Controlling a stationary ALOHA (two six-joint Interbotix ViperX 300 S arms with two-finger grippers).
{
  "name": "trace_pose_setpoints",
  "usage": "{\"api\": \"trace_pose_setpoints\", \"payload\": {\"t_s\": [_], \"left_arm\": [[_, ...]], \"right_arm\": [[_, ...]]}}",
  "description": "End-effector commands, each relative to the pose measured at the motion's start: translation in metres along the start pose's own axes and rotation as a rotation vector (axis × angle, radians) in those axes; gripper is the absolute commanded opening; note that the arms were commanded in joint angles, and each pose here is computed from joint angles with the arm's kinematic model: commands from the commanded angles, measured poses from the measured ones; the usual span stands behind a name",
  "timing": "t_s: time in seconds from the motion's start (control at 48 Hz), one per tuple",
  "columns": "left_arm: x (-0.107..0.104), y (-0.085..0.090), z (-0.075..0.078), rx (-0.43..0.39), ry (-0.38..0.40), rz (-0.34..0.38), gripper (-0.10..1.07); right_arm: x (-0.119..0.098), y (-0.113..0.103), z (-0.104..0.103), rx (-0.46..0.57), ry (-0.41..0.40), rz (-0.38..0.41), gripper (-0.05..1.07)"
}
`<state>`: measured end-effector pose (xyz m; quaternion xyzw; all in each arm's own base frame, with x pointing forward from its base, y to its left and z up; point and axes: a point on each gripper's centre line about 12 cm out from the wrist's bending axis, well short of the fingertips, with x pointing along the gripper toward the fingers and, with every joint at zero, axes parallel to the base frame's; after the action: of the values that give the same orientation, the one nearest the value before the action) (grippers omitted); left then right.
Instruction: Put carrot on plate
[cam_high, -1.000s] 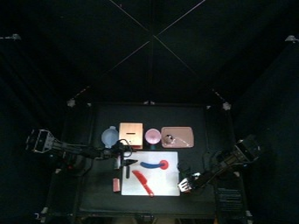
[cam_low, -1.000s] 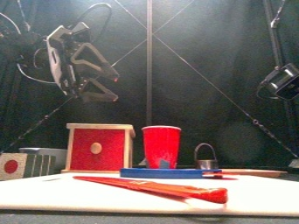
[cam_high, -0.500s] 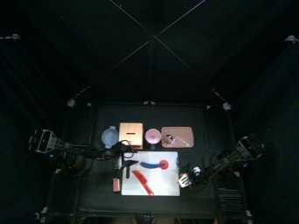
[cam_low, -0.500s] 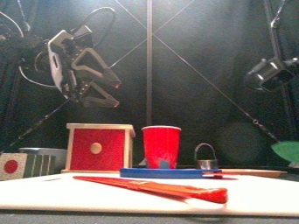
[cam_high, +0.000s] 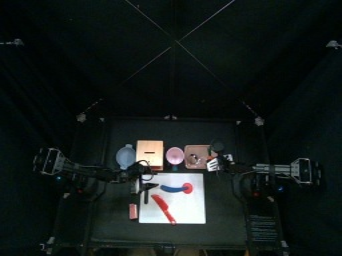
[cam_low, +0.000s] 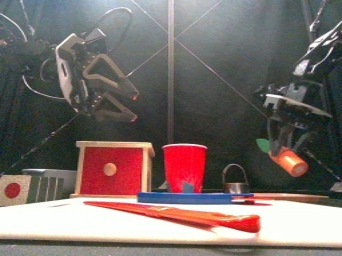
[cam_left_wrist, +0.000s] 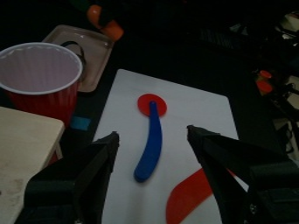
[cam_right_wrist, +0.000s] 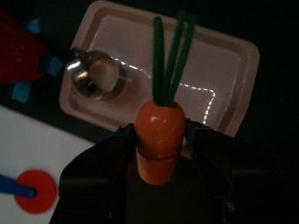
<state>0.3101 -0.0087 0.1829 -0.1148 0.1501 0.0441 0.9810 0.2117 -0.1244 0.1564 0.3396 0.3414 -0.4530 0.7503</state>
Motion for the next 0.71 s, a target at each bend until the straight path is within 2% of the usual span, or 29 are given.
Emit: {"api": "trace_pose_setpoints", "payload": {"t_s": [0.0, 0.104, 0.333, 0.688], "left_arm": [[0.002, -0.003, 0.009, 0.0, -0.031, -0.009, 0.96], [0.002, -0.003, 0.009, 0.001, -0.029, -0.008, 0.96], [0.001, -0.002, 0.007, 0.001, -0.025, -0.007, 0.96], [0.001, -0.002, 0.007, 0.001, -0.023, -0.007, 0.96]], "right_arm": [[0.008, -0.004, 0.007, 0.011, -0.004, -0.011, 0.64], [0.018, -0.007, 0.005, -0.011, 0.017, -0.046, 0.71], [0.024, 0.0, 0.009, -0.06, 0.009, -0.05, 1.04], [0.014, 0.006, 0.018, -0.066, -0.034, -0.02, 1.04]]}}
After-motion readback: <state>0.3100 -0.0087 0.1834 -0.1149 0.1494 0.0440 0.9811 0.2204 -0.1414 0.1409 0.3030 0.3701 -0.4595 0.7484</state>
